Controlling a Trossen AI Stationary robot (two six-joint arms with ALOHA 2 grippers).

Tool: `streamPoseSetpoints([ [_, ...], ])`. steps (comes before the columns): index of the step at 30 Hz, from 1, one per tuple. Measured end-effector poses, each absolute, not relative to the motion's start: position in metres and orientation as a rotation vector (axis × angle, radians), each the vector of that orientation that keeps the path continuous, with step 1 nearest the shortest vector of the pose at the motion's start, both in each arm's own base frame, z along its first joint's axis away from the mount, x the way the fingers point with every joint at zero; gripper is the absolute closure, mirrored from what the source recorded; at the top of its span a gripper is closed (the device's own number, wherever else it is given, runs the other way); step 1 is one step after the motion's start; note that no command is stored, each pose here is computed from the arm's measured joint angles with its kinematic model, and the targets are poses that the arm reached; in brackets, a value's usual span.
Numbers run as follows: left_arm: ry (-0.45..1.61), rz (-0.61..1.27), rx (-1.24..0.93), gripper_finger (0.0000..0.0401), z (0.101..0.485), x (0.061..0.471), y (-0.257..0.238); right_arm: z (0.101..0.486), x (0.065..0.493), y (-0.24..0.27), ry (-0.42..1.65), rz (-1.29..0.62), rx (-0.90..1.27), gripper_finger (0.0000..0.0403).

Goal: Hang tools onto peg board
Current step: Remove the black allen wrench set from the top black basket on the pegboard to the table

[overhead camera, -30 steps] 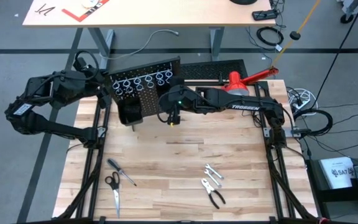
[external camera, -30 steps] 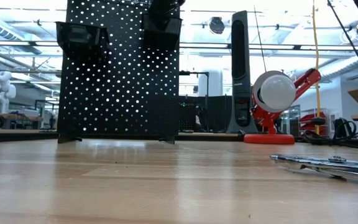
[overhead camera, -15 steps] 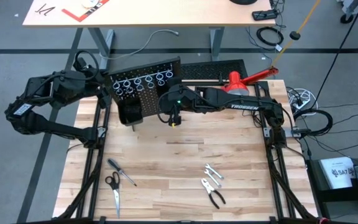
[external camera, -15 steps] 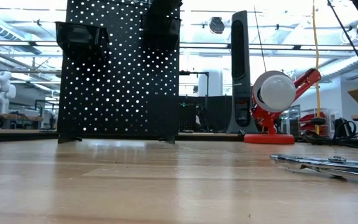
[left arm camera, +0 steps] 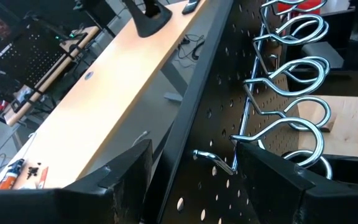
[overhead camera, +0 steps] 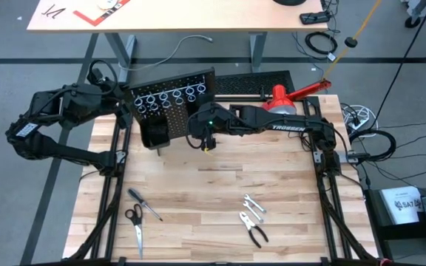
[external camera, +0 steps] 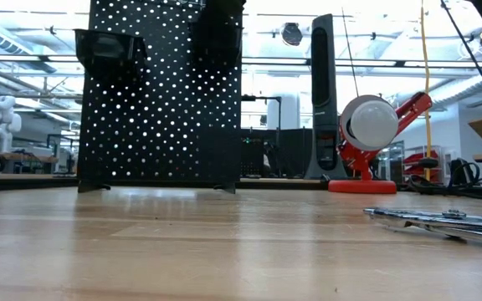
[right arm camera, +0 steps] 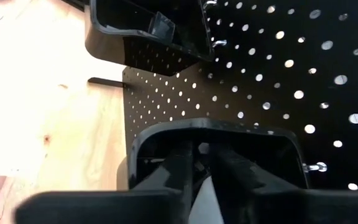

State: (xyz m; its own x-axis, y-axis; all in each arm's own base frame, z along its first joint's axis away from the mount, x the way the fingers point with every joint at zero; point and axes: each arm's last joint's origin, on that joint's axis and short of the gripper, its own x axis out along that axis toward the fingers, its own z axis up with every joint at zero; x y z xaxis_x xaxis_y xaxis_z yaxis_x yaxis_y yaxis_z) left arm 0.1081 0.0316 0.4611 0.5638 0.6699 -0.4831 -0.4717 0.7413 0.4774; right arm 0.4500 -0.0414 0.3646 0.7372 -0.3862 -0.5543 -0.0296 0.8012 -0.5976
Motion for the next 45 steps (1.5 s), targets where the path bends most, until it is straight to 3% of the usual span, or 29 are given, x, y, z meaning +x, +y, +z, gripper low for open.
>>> streamPoseSetpoints([
  [4,0.696,0.685,0.311,0.0159,0.461,0.108,0.032,0.364,0.45,-0.041,0.729,-0.208,-0.627,0.0393],
  [28,0.695,0.686,0.309,0.0159,0.461,0.108,0.032,0.37,0.451,-0.017,0.758,-0.333,-0.87,0.0402],
  [45,0.691,0.686,0.304,0.0159,0.461,0.108,0.032,0.397,0.436,0.011,0.695,-0.406,-0.939,0.0403],
])
